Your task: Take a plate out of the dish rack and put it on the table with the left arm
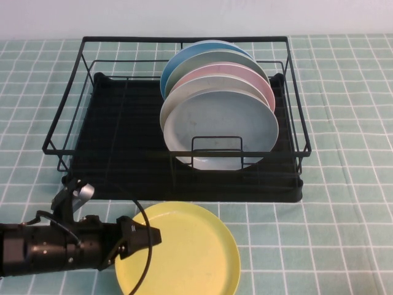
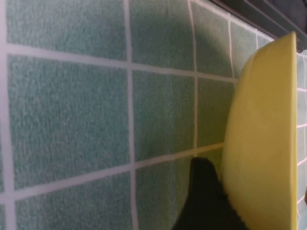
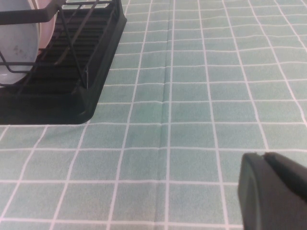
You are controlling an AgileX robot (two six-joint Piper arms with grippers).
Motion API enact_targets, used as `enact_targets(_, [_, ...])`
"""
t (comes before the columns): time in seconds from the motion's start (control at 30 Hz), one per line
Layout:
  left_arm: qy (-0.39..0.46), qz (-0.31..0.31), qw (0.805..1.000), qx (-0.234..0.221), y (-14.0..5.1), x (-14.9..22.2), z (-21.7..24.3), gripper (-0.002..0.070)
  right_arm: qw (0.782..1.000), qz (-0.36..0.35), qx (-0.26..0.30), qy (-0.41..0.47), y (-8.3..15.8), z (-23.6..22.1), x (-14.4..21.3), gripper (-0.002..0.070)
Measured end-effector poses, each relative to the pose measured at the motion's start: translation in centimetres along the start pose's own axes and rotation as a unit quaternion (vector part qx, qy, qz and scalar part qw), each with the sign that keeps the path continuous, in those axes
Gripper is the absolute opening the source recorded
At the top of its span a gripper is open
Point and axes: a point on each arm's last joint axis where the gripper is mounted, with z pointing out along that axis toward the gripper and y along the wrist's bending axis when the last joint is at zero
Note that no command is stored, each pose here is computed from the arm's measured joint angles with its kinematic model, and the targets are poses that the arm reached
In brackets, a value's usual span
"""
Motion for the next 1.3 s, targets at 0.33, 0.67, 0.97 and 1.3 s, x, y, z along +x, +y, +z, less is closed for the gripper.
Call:
enact_targets(0.33, [-0.053, 0.033, 0.998, 0.008, -0.4, -1.3, -2.9, 0.0381, 1.000, 0.000, 0.000, 0.000, 0.0, 0.0, 0.0, -0.0018])
enact_targets(0.67, [-0.087, 0.168, 0.981, -0.032, -2.4, -1.2, -7.6, 0.0277, 1.000, 0.000, 0.000, 0.000, 0.0, 0.0, 0.0, -0.0018])
enact_targets(0.97, [-0.122, 0.273, 0.948, -0.108, -5.7, 0.6, -11.5, 0.0009, 1.000, 0.000, 0.000, 0.000, 0.0, 0.0, 0.0, -0.0018])
enact_targets(1.3, [-0.179, 0.281, 0.933, -0.140, -8.4, 3.2, -14.4, 0.0000, 1.000, 0.000, 0.000, 0.000, 0.0, 0.0, 0.0, -0.0018])
